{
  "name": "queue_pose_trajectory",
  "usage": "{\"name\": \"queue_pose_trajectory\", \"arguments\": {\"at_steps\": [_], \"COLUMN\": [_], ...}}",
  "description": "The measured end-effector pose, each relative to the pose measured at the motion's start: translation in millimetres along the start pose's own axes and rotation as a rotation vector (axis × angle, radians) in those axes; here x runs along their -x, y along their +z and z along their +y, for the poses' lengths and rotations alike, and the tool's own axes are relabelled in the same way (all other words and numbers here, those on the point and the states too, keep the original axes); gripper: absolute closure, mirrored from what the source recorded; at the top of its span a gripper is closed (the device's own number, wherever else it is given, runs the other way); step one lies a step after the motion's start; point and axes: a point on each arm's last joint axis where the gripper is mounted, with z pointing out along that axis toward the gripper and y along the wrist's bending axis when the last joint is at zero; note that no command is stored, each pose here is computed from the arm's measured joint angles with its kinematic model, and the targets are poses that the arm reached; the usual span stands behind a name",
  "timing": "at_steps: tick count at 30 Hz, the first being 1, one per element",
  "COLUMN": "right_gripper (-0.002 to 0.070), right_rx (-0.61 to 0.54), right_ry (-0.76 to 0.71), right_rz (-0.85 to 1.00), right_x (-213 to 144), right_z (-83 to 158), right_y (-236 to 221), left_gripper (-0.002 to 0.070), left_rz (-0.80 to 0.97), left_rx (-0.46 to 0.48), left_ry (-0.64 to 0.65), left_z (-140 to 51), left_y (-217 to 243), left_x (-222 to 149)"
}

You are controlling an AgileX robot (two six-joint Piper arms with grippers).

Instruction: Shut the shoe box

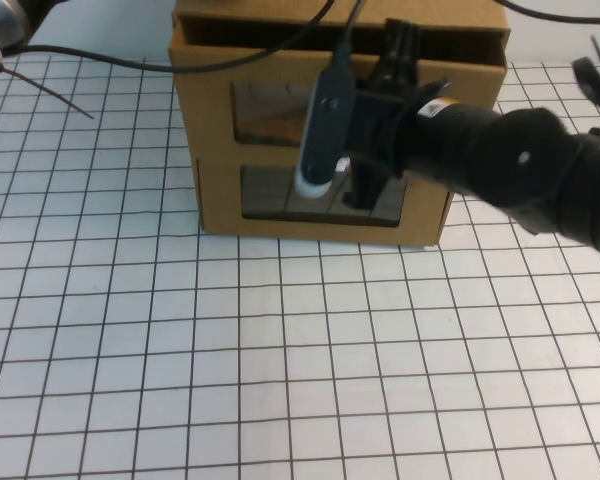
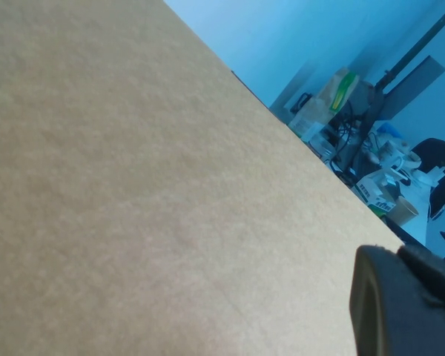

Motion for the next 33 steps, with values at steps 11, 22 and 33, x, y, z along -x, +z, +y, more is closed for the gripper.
{"name": "queue_pose_trajectory", "arguments": {"at_steps": [11,22,33], "right_gripper": [0.069,0.069,0.069], "right_rx": [0.055,0.3,0.023], "right_ry": [0.185,0.241,0.932], "right_rz": [0.033,-0.217,-0.094], "right_x": [-45.1,-4.4,-51.6], "right_z": [-30.4,-39.0,-125.3], "right_y": [13.4,-35.3,-161.1], "left_gripper": [0.068,0.068,0.068], "left_rz": [-0.024,0.065,0.213], "left_rx": [0.019,0.079,0.275], "left_ry": [0.015,0.176,0.484], "left_z": [2.8,-0.4,-109.8], "left_y": [0.6,-17.9,-110.5], "left_x": [1.9,9.0,43.6]}}
